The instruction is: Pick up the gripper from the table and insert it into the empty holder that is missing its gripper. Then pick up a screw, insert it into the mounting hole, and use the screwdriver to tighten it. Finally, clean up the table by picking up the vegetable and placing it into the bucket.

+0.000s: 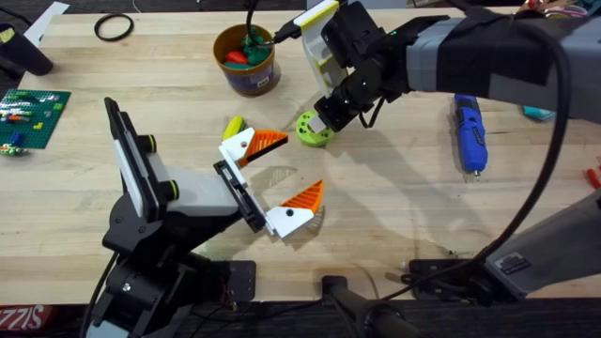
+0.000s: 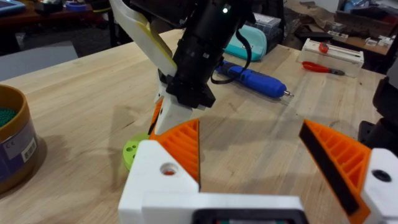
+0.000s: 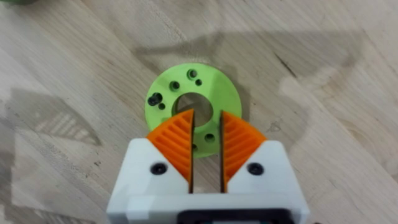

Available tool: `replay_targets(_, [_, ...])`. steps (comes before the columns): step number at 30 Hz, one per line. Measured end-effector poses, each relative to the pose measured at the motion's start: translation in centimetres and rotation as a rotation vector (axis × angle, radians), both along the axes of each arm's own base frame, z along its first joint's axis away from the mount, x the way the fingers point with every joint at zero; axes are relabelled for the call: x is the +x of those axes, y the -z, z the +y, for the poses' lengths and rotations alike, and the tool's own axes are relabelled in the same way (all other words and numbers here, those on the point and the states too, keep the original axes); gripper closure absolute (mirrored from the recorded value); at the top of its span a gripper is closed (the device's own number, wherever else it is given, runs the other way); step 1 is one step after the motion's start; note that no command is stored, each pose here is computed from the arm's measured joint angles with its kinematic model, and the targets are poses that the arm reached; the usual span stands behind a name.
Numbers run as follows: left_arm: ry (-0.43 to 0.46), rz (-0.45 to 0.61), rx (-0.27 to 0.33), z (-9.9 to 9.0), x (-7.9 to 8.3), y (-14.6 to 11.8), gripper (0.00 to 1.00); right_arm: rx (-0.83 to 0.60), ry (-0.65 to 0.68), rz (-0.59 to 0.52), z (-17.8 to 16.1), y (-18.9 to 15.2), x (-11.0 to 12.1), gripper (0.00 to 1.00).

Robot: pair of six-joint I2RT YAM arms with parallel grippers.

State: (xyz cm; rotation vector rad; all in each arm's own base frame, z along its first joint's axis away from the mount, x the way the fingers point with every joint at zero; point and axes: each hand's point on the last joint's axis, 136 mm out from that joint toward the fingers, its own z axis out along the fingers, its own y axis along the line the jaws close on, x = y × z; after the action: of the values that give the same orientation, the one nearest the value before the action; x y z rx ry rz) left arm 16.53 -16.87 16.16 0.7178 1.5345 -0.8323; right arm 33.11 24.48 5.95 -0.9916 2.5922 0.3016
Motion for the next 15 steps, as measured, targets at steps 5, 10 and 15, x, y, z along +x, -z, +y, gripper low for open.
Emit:
replay_targets(5, [0.0, -0.002, -0.001, 0.0, 0.0, -0.06, 0.016, -0.004, 0.0, 0.007, -0.09, 0.08, -0.15, 0.783])
replay_targets(10, [0.0, -0.002, -0.001, 0.0, 0.01, -0.06, 0.016, -0.007, 0.002, 0.013, -0.18, 0.14, -0.28, 0.783])
replay_targets(15, [0.0, -0.002, -0.001, 0.0, 0.0, -0.06, 0.016, -0.01, 0.003, 0.018, -0.24, 0.19, -0.38, 0.783])
